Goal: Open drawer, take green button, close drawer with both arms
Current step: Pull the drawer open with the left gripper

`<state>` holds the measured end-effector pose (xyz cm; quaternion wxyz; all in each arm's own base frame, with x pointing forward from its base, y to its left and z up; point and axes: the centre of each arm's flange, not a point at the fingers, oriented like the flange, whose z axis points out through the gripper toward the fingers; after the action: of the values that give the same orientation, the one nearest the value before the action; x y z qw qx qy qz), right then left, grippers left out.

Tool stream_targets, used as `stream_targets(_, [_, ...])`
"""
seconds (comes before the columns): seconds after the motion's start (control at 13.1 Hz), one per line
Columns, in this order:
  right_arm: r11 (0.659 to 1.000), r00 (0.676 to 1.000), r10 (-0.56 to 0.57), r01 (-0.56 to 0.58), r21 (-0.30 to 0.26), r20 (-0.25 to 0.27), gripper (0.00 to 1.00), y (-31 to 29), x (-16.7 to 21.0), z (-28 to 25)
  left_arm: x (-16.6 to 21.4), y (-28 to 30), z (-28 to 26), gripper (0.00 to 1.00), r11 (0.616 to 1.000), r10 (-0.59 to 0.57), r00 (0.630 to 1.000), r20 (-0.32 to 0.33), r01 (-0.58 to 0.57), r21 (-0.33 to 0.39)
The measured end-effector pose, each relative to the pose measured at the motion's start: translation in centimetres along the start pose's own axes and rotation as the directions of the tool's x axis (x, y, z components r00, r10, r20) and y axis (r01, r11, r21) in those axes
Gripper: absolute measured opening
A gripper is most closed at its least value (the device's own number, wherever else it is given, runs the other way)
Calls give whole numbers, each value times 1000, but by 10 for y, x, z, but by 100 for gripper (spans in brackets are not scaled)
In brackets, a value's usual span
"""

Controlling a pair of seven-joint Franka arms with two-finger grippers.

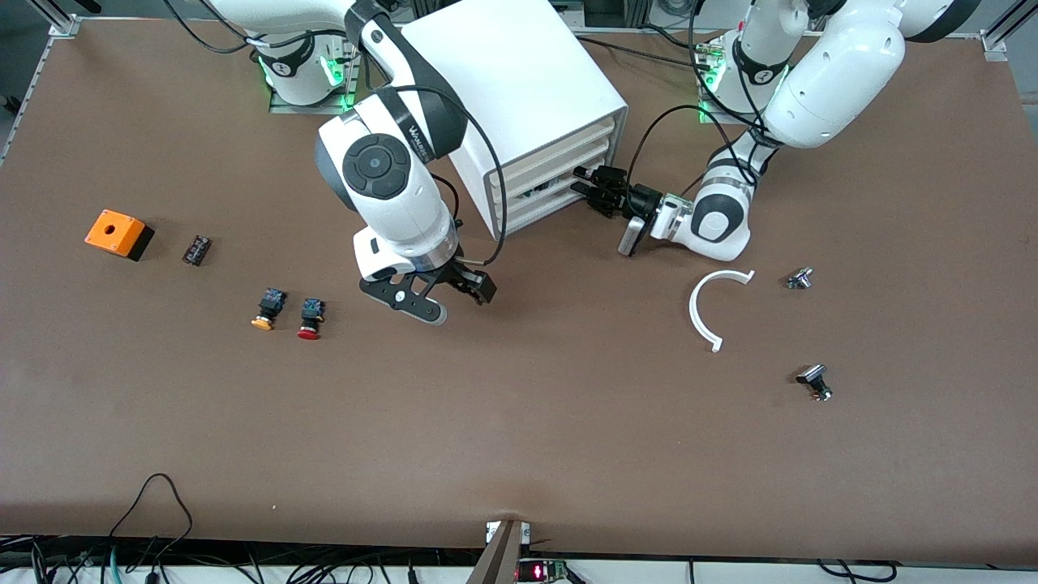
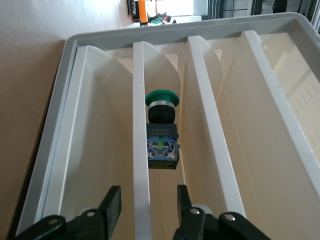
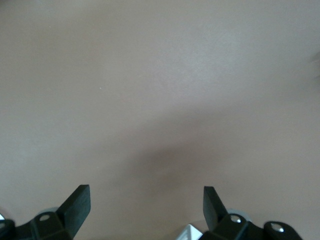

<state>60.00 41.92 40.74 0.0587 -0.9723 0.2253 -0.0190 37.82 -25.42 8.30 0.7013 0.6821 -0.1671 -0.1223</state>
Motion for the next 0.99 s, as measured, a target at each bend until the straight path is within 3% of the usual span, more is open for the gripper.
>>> stream_targets(0.15, [1000,1000,4,-4,20,-6,100,-14,-6,-2,-4,-5,2,49,1000,-13,1000,1,13,-5])
stream_targets(0.38, [999,1000,29,-28,45,-12,100,-31,-12,-2,-5,-7,4,14,1000,-19,1000,2,19,-12])
stream_targets(0.99, [997,999,40,-38,69,-20,100,-43,-14,-5,13,-5,-18,14,998,-59,998,-21,59,14])
